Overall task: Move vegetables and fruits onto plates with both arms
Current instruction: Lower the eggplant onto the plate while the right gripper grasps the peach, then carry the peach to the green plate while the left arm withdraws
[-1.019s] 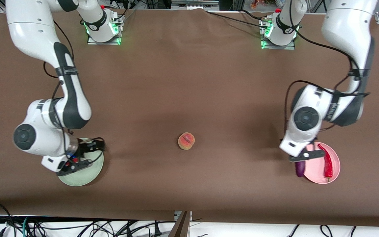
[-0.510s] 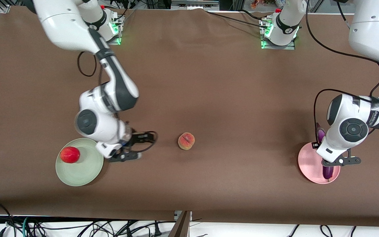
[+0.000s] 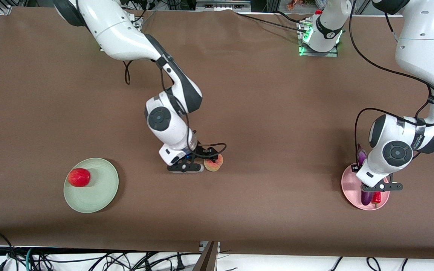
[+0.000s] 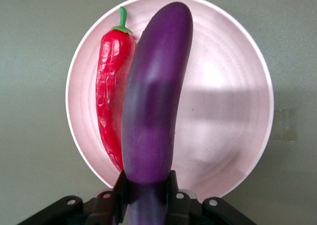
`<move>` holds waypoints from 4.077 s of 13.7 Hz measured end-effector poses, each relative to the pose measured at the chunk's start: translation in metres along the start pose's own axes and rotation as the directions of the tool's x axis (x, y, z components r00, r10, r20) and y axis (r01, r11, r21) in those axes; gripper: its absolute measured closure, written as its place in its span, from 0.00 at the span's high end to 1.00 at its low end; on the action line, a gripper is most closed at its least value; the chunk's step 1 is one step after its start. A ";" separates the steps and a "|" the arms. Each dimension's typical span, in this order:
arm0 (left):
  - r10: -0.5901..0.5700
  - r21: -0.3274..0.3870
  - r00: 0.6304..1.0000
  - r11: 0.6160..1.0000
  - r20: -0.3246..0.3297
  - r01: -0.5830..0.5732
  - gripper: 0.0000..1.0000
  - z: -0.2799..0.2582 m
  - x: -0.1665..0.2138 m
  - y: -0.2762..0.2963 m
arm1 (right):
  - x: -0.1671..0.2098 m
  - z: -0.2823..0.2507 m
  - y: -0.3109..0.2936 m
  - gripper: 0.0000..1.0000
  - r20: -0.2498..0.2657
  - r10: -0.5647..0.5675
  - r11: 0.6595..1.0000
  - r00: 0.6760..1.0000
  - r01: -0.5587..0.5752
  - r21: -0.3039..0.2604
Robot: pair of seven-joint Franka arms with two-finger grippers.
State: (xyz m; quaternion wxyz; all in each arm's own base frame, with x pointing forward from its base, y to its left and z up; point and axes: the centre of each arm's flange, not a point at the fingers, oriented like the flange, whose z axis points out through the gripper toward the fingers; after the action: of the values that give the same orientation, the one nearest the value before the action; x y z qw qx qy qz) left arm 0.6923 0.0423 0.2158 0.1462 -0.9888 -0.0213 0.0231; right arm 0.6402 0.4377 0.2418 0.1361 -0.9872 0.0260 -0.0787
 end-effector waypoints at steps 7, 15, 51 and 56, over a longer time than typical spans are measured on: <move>0.011 -0.027 0.999 1.000 -0.031 -0.012 0.89 -0.012 0.008 0.004 | -0.022 0.034 -0.015 1.00 -0.051 -0.016 1.000 0.999 0.016 -0.003; -0.031 -0.175 0.999 0.984 0.028 0.035 1.00 -0.178 -0.021 0.001 | -0.030 0.043 -0.024 0.94 -0.091 -0.026 0.999 0.996 0.027 0.017; 0.092 -0.261 0.995 0.961 -0.022 -0.095 1.00 -0.379 -0.178 -0.053 | 0.142 -0.094 0.360 1.00 0.202 -0.470 0.857 0.859 0.499 -0.127; 0.091 -0.261 0.996 0.961 -0.013 -0.091 1.00 -0.378 -0.179 -0.055 | 0.136 -0.221 0.314 1.00 0.301 -0.407 0.891 0.862 0.448 -0.078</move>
State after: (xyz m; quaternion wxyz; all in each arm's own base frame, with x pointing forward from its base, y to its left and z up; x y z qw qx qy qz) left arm 0.5313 -0.0229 0.5999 0.0133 -0.9993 0.0215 0.0264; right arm 0.7294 0.0676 0.3866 0.0453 -0.9766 -0.2076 0.0335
